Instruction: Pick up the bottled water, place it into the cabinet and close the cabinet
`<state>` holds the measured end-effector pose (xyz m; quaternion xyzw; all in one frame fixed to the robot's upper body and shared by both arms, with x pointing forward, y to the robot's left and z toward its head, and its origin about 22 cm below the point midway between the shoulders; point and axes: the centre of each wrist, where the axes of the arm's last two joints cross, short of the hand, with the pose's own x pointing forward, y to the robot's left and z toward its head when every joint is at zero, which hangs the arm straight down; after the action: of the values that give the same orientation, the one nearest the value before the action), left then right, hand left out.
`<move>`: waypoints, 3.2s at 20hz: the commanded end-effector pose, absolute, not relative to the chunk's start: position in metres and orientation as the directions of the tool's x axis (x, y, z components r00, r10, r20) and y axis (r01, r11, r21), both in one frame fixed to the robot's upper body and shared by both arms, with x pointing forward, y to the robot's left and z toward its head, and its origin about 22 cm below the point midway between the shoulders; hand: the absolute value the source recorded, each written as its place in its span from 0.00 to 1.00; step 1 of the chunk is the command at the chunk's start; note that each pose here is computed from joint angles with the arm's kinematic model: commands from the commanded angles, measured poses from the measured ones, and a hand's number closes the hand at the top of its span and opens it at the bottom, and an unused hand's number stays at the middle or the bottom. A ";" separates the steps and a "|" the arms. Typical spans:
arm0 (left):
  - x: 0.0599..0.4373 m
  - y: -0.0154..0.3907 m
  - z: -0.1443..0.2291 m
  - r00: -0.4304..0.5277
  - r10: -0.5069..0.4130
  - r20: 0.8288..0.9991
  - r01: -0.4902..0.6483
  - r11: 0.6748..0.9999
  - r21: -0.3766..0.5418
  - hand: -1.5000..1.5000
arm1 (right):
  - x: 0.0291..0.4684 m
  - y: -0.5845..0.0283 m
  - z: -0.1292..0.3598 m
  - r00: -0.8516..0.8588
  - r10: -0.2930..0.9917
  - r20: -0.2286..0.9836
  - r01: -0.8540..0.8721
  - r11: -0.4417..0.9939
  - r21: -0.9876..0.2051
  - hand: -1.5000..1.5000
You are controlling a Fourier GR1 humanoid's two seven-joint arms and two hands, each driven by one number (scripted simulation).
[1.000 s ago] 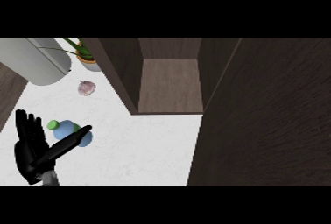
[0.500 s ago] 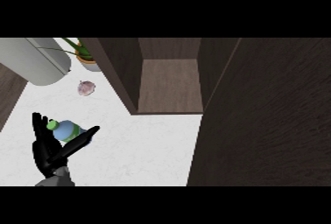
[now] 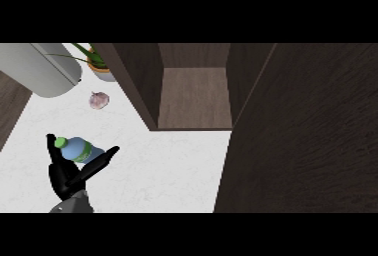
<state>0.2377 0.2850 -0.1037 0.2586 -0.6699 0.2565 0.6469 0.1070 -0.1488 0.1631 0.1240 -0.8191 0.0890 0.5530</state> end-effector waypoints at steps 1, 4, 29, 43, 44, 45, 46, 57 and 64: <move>0.218 0.271 -0.121 -0.017 -0.004 1.000 -0.678 0.735 -0.009 0.00 | 0.089 -0.159 0.179 -0.418 -0.092 0.904 -0.267 0.963 -0.025 0.00; 0.228 0.286 -0.127 -0.047 -0.005 0.999 -0.699 0.715 -0.029 0.00 | 0.092 -0.153 0.173 -0.408 -0.069 0.910 -0.275 0.960 -0.051 0.00; 0.247 0.274 -0.135 -0.278 0.157 0.948 -0.605 0.737 -0.300 1.00 | 0.087 -0.149 0.185 -0.410 -0.104 0.906 -0.274 0.962 -0.013 0.00; 0.199 0.228 -0.139 -0.216 0.276 0.937 -0.095 0.949 -0.301 1.00 | 0.091 -0.152 0.176 -0.395 -0.082 0.915 -0.267 0.963 -0.029 0.00; 0.226 0.216 -0.126 -0.197 0.270 0.942 -0.061 0.956 -0.287 1.00 | 0.100 -0.154 0.171 -0.410 -0.084 0.908 -0.278 0.960 -0.036 0.00; 0.218 0.218 -0.126 -0.216 0.244 0.945 -0.061 0.963 -0.262 1.00 | 0.092 -0.156 0.182 -0.407 -0.091 0.909 -0.274 0.961 -0.027 0.00; 0.205 0.217 -0.118 -0.188 0.271 0.944 -0.057 0.957 -0.285 1.00 | 0.101 -0.151 0.177 -0.406 -0.090 0.909 -0.273 0.962 -0.027 0.00; 0.220 0.175 -0.050 -0.206 0.342 0.917 -0.013 0.936 -0.352 1.00 | 0.090 -0.153 0.178 -0.396 -0.094 0.913 -0.275 0.961 -0.020 0.00; 0.235 0.163 -0.008 -0.240 0.288 0.927 0.012 0.956 -0.294 1.00 | 0.084 -0.156 0.185 -0.408 -0.085 0.909 -0.277 0.960 -0.035 0.00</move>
<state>0.2265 0.1692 -0.0319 -0.1002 -0.7724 0.1205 0.6155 0.1065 -0.1413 0.1588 0.1193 -0.8138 0.0933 0.5611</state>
